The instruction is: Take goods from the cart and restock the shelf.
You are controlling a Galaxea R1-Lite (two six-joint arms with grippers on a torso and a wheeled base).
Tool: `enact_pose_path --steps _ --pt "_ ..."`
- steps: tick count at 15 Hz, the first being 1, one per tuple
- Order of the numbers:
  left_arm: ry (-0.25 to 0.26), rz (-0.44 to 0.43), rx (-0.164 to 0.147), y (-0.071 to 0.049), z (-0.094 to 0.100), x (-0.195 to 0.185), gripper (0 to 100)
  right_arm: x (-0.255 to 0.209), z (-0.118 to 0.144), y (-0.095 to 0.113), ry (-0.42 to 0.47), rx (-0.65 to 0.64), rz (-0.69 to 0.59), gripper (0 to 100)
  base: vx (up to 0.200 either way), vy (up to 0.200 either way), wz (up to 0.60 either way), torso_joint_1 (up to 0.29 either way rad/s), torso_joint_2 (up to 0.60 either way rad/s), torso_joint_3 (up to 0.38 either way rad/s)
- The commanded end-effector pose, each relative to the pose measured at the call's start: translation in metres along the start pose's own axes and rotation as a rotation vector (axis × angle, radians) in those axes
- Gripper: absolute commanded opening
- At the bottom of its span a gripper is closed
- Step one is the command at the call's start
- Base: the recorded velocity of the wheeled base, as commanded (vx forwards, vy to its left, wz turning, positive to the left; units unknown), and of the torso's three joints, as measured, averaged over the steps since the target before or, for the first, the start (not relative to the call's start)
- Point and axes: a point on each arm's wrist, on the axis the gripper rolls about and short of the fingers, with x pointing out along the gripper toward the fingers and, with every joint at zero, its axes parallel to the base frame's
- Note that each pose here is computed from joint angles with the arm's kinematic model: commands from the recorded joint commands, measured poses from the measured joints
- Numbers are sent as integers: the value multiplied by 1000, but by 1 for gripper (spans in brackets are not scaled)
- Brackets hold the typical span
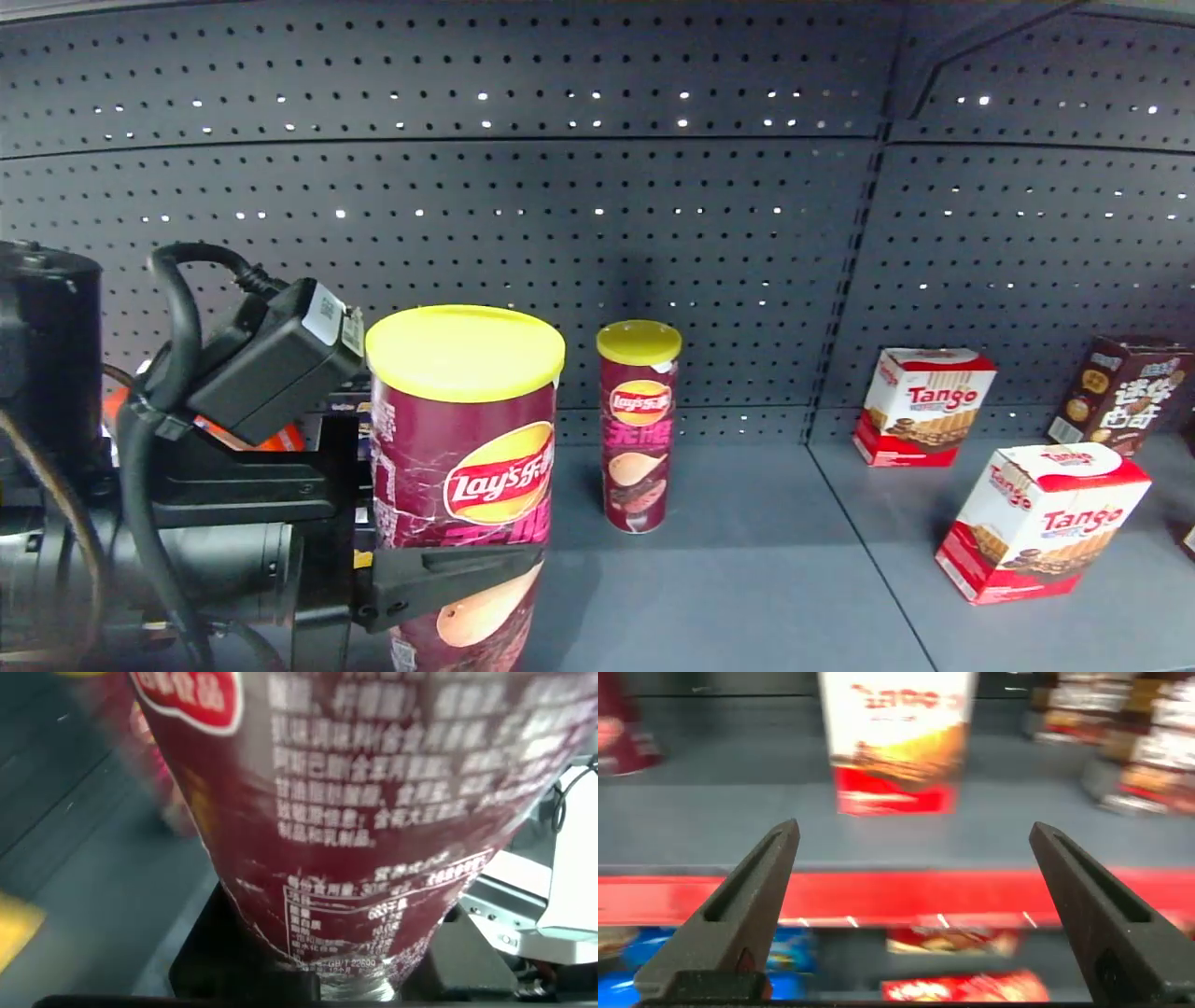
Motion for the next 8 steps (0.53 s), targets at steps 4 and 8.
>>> enact_pose_path --steps 4,8 --pt "-10 10 1 0 1 -4 0 0 0 0 0 -1 1 100 0 0 0 0 0 0" --pt "-5 21 -6 0 -4 -7 0 0 0 0 0 -2 0 100 0 0 0 0 0 0"
